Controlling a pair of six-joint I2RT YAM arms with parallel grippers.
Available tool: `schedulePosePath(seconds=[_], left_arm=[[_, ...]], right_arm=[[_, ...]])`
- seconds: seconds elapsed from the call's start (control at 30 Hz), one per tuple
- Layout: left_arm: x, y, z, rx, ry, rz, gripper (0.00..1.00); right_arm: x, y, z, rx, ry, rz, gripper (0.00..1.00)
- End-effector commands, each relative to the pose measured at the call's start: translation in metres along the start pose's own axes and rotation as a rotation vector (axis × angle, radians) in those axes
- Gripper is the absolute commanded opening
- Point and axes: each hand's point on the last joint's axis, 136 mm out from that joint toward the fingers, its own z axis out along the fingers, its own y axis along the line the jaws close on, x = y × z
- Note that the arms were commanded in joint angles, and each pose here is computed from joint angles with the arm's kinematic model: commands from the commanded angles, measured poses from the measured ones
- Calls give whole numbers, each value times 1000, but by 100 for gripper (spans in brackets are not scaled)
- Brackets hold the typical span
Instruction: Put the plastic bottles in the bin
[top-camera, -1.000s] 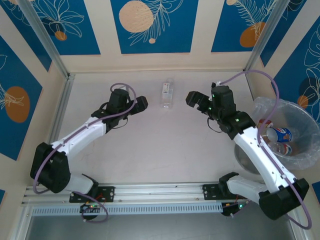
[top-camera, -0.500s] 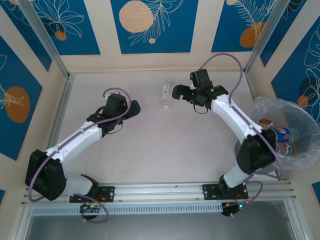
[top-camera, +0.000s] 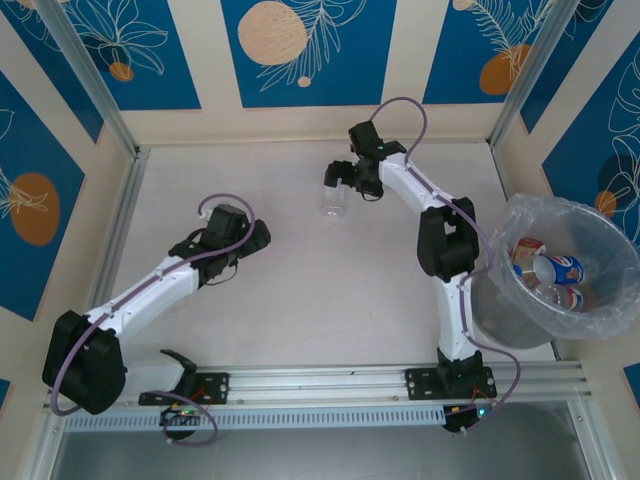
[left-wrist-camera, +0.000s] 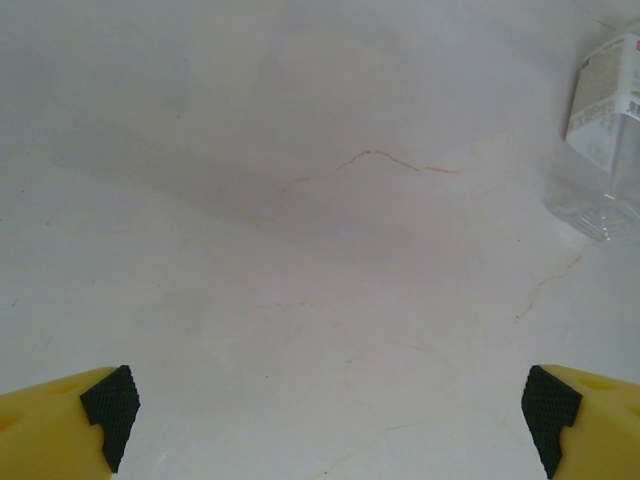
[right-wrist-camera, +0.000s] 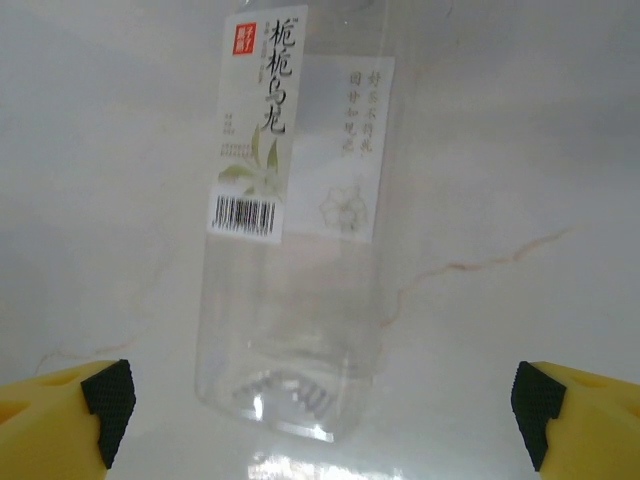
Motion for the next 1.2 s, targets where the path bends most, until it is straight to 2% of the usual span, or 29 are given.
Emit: schedulePosePath(seconds=[0.0, 0.17, 0.33, 0.67, 0.9, 1.03, 1.17], left_arm=[[-4, 6, 5, -32, -1, -4, 100], [-7, 8, 8, -44, 1, 9, 100], [-6, 13, 12, -56, 12, 6, 100], [-4, 15, 17, -53, 23, -6, 100], [-3, 16, 20, -50, 28, -12, 100], [-3, 16, 21, -48, 33, -14, 100], [-4, 15, 22, -40, 37, -19, 100]], right_arm=[[8, 2, 17, 50, 55, 35, 99], [10, 12, 39, 46, 76, 36, 100], [19, 4, 55, 164, 70, -4, 100], [40, -4, 72, 300, 151, -98, 90], [60, -5, 82, 256, 246, -86, 70], [57, 0, 80, 235, 242, -89, 51], [47, 6, 72, 225, 206, -110, 44]])
